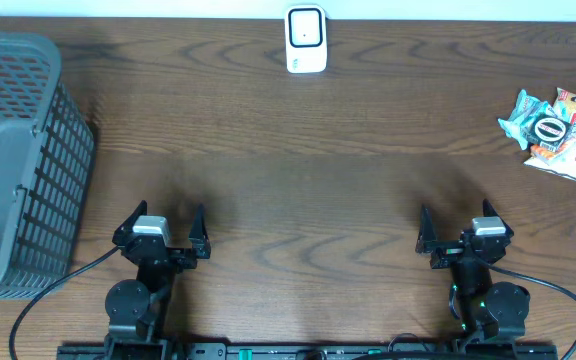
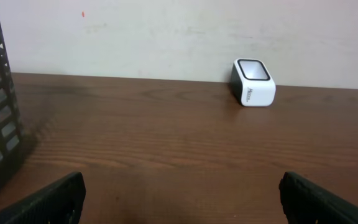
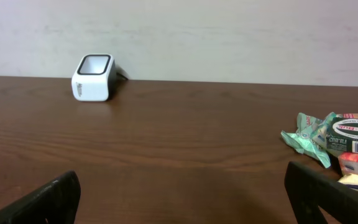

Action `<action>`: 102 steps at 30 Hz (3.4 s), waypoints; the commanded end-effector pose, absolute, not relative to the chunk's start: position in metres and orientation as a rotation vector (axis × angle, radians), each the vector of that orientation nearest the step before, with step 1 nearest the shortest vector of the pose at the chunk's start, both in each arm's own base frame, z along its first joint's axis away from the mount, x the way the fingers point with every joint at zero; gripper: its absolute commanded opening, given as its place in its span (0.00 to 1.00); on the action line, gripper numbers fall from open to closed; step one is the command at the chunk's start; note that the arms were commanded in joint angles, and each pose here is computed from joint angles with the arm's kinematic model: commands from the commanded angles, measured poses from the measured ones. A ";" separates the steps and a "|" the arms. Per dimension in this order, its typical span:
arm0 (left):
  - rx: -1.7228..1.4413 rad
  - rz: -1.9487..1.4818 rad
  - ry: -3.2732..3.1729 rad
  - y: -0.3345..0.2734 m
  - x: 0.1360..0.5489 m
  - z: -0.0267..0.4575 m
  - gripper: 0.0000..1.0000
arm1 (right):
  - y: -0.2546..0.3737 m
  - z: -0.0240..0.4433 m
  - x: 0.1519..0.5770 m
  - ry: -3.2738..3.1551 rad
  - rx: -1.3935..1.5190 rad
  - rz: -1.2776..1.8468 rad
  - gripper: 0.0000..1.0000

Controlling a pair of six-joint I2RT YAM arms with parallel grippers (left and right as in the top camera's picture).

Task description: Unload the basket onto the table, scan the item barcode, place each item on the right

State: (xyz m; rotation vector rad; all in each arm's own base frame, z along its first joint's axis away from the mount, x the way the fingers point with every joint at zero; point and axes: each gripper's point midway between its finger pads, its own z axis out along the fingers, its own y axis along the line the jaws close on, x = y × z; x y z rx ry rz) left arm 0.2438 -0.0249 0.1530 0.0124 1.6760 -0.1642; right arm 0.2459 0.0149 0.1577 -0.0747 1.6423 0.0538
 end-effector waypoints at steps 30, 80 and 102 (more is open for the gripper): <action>0.034 -0.152 1.721 -0.026 0.243 0.138 0.98 | 0.013 0.157 0.246 1.641 -0.068 0.046 0.99; 0.034 -0.152 1.723 -0.026 0.243 0.138 0.98 | 0.013 0.157 0.246 1.641 -0.068 0.045 0.99; 0.034 -0.152 1.723 -0.026 0.243 0.138 0.98 | 0.013 0.157 0.246 1.641 -0.068 0.045 0.99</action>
